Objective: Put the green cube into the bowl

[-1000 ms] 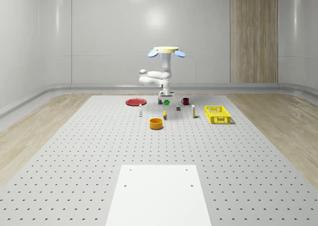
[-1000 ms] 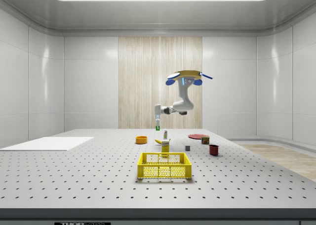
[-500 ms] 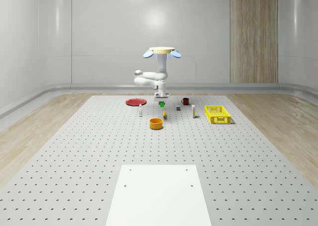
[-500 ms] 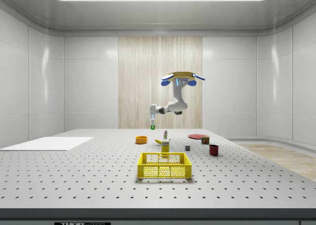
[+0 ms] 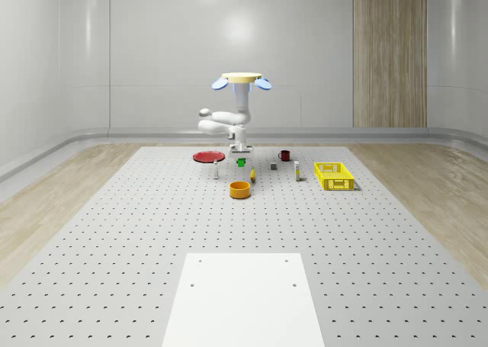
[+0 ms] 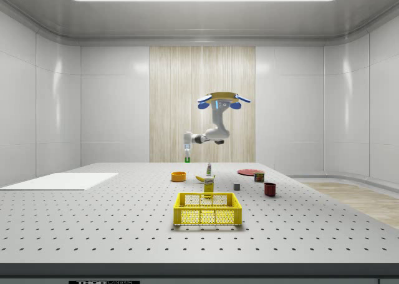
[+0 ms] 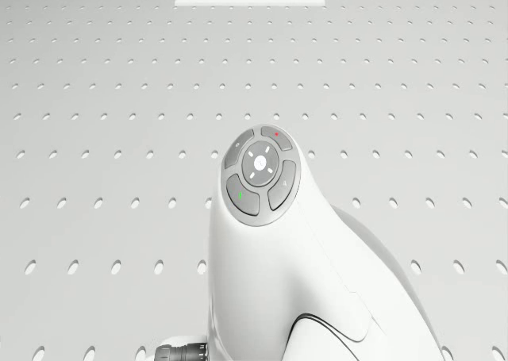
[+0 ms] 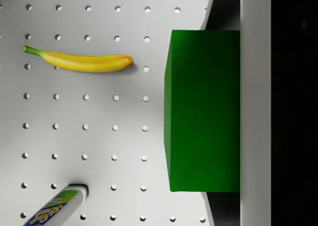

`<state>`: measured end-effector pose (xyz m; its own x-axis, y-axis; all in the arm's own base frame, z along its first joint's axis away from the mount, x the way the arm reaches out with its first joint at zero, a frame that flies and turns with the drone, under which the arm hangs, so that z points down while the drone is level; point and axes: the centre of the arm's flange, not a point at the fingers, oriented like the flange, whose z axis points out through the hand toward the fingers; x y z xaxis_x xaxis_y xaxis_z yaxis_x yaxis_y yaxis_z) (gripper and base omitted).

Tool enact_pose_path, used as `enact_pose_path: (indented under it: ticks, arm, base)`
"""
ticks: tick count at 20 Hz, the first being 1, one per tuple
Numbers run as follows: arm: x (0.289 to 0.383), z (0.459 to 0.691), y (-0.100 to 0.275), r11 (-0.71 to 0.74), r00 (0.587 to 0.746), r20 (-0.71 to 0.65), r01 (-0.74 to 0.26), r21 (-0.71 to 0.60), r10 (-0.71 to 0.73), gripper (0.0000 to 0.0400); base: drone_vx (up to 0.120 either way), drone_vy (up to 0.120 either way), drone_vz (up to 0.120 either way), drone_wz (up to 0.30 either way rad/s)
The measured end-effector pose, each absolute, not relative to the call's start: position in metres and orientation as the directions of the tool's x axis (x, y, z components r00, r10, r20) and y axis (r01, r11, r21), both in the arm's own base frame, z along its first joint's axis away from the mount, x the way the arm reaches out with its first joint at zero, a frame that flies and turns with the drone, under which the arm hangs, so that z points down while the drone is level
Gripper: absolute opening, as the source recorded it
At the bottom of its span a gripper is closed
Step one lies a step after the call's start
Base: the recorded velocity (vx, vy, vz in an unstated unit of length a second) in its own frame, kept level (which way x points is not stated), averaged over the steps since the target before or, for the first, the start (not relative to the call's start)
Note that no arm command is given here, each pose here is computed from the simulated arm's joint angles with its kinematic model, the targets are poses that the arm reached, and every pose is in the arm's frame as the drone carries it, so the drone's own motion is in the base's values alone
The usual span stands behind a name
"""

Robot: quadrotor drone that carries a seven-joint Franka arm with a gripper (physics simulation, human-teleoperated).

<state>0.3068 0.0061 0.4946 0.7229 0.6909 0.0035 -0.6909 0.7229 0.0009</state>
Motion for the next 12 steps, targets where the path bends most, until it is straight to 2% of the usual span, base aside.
enact_pose_path:
  ticks: [2,7,12]
  arm:
    - [0.3068,0.4946,0.0061,0.723,0.723,0.004,-0.691,0.001,0.691,0.025]
    - [0.3068,0.4946,0.0061,0.723,0.723,0.004,-0.691,0.001,0.691,0.025]
    - [0.3068,0.4946,0.0061,0.723,0.723,0.004,-0.691,0.001,0.691,0.025]
  base:
    - [0.12,-0.08,0.0,0.0]
    - [0.12,0.0,0.0,0.0]
    - [0.12,0.0,-0.12,0.0]
